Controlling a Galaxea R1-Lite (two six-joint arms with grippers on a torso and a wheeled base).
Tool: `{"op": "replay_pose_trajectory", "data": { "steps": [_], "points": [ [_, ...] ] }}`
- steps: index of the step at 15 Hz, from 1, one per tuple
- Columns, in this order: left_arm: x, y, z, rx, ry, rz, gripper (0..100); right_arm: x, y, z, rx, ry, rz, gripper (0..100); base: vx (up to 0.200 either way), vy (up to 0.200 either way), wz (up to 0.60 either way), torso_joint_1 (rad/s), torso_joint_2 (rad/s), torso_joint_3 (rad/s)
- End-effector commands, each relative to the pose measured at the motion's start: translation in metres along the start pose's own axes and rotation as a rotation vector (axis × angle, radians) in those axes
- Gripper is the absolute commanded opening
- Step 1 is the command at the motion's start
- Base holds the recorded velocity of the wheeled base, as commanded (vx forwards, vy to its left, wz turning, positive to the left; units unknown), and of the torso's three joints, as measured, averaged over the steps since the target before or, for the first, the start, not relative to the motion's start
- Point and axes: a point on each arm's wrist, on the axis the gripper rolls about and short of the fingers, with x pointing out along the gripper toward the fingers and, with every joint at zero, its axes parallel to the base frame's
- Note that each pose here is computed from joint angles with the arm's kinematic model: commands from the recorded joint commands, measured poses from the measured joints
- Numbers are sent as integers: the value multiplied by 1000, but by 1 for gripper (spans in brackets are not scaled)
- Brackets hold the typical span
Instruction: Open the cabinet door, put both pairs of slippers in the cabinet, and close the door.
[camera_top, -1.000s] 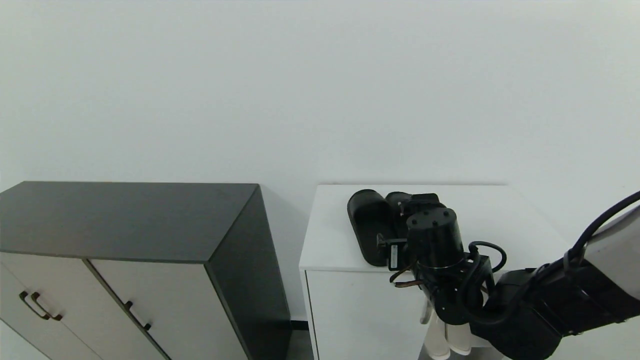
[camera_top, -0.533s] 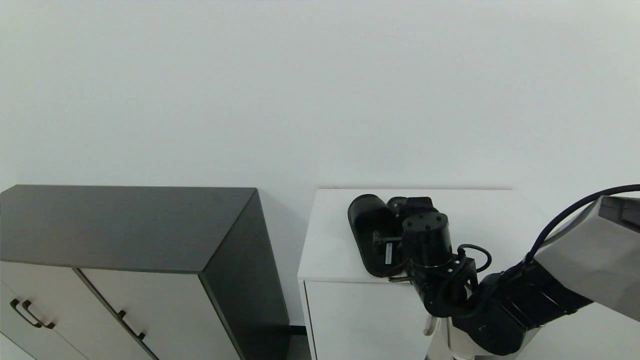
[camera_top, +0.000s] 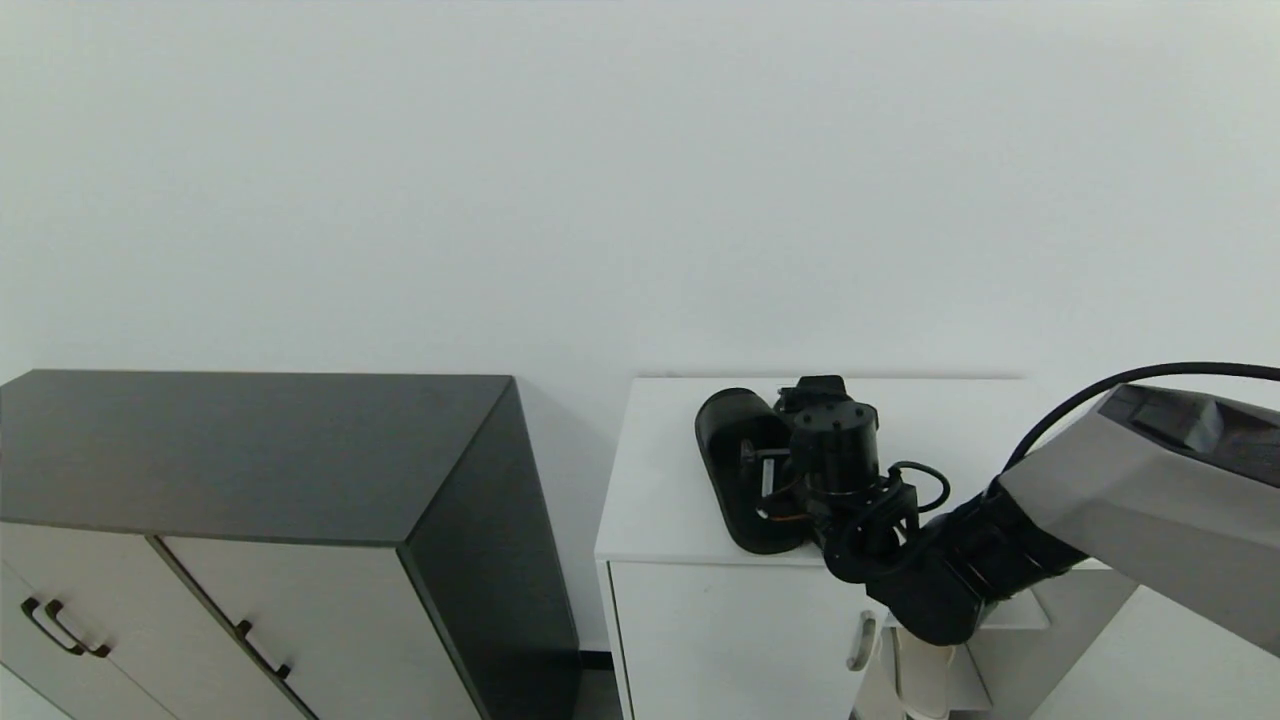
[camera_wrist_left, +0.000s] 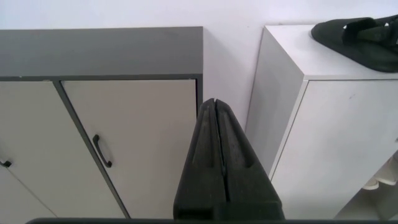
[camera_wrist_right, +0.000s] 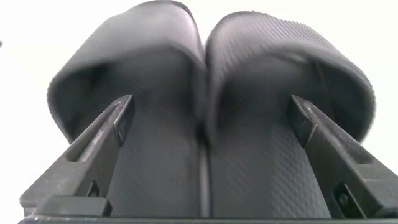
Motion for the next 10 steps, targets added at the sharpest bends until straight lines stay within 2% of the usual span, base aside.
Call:
{"op": "replay_pose_trajectory", "data": {
  "steps": [1,4,5,10],
  "points": [
    [0,0,0,-1,1,0,0,12,2,-2,2,-7,-8,100,0,0,0,0,0,0],
    [0,0,0,-1,1,0,0,21,6,-4,-16,-15,-2,100,0,0,0,0,0,0],
    [0,0,0,1,1,0,0,22,6,-4,-16,-15,-5,0,0,0,0,0,0,0],
    [0,0,0,1,1,0,0,21,5,-2,-12,-20,-4,0,0,0,0,0,0,0]
  ]
}}
